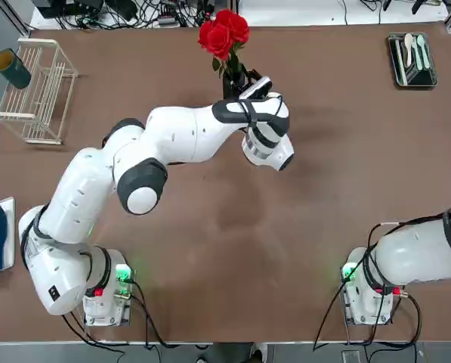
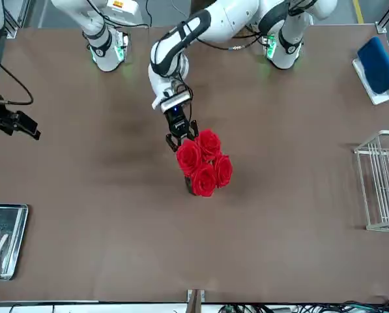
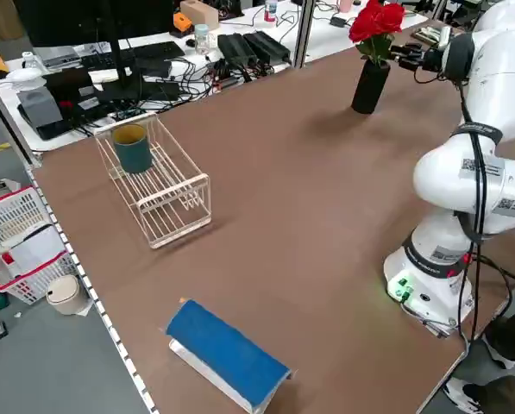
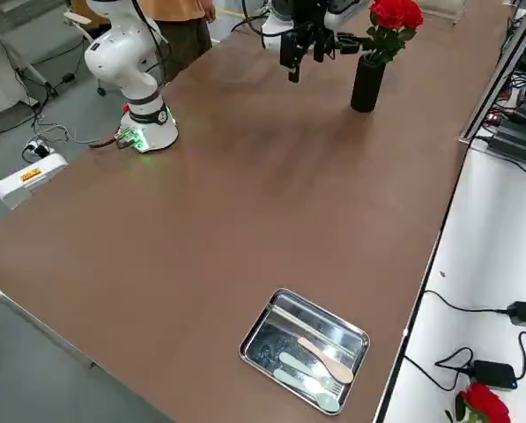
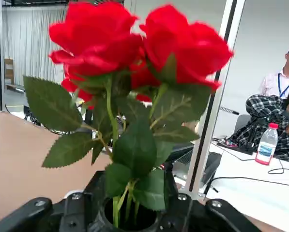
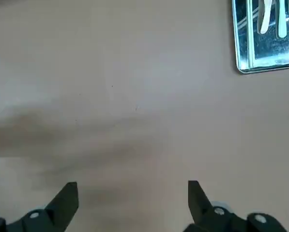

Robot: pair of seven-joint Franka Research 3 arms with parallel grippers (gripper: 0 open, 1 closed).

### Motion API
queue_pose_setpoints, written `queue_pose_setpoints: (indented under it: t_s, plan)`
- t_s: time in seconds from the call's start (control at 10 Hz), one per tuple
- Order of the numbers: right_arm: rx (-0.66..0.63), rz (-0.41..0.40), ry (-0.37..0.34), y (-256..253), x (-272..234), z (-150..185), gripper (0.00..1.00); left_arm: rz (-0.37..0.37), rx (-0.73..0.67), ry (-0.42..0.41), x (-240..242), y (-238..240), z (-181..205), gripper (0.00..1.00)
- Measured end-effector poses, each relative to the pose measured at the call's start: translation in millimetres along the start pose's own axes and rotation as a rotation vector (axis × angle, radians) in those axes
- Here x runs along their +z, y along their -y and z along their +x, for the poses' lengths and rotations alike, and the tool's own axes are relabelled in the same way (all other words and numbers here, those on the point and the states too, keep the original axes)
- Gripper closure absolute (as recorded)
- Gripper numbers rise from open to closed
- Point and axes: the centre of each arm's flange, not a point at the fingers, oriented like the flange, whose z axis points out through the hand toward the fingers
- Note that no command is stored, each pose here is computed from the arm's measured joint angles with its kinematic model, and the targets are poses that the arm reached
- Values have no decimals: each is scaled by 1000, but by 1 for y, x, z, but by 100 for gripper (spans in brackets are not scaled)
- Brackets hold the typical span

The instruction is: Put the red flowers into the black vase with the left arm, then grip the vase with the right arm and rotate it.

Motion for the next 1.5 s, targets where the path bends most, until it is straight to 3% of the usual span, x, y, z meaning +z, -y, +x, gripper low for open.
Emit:
queue_pose_setpoints:
  t_s: [0.4,1.0,1.5]
  plan:
    - [-12,0,5,7,0,-1,0,80,17,106,-21,-5,63,42]
    - [-46,0,24,26,3,-6,0,149,-2,393,-58,6,270,42]
    - [-101,21,18,74,10,-10,0,337,25,575,80,45,349,39]
